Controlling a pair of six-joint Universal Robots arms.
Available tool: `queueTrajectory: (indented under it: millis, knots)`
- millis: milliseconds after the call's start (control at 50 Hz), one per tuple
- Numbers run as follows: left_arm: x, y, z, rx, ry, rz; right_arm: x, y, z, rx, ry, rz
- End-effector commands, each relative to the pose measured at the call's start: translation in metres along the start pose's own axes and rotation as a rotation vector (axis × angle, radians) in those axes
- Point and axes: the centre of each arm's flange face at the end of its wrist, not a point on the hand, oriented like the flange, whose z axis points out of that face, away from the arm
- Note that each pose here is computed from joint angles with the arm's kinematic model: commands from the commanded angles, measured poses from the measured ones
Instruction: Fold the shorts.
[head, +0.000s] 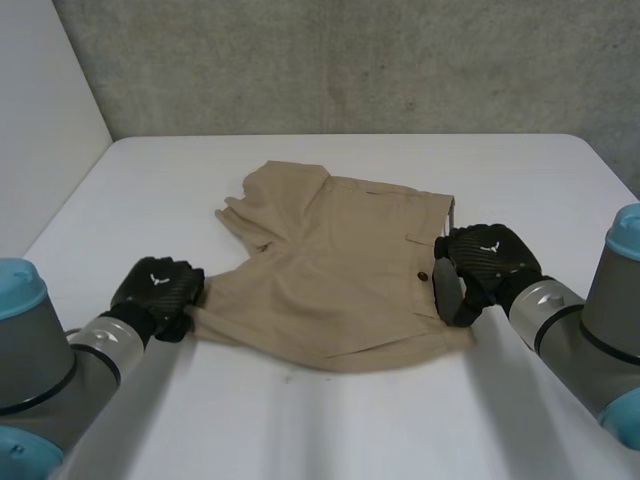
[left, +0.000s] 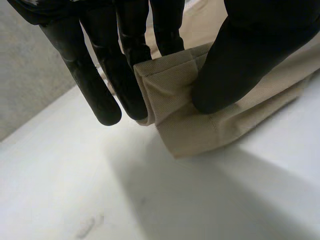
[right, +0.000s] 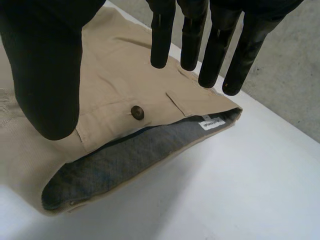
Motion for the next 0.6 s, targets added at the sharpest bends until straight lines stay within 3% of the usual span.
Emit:
queueTrajectory:
  millis: [20,260,440,520,600]
  knots:
    - [0.003,-0.003,-0.006,0.009,0.005,0.001,-0.004,-0.002,-0.01,-0.111,-0.049,0.022]
    - [0.001,-0.001,-0.006,0.002,-0.001,-0.003,-0.017,0.013,-0.012,-0.203,-0.149,0.046]
    - [-0.001,-0.008,-0.011,0.018,-0.01,0.003,-0.012,0.029,0.007,-0.196,-0.108,0.051]
    - [-0.007,-0.027,-0.023,0.064,-0.028,0.014,0.005,-0.024,-0.01,0.005,-0.019,0.005]
    - [-0.022,-0.077,-0.056,0.201,-0.084,0.037,0.021,-0.096,-0.051,0.254,0.068,-0.045]
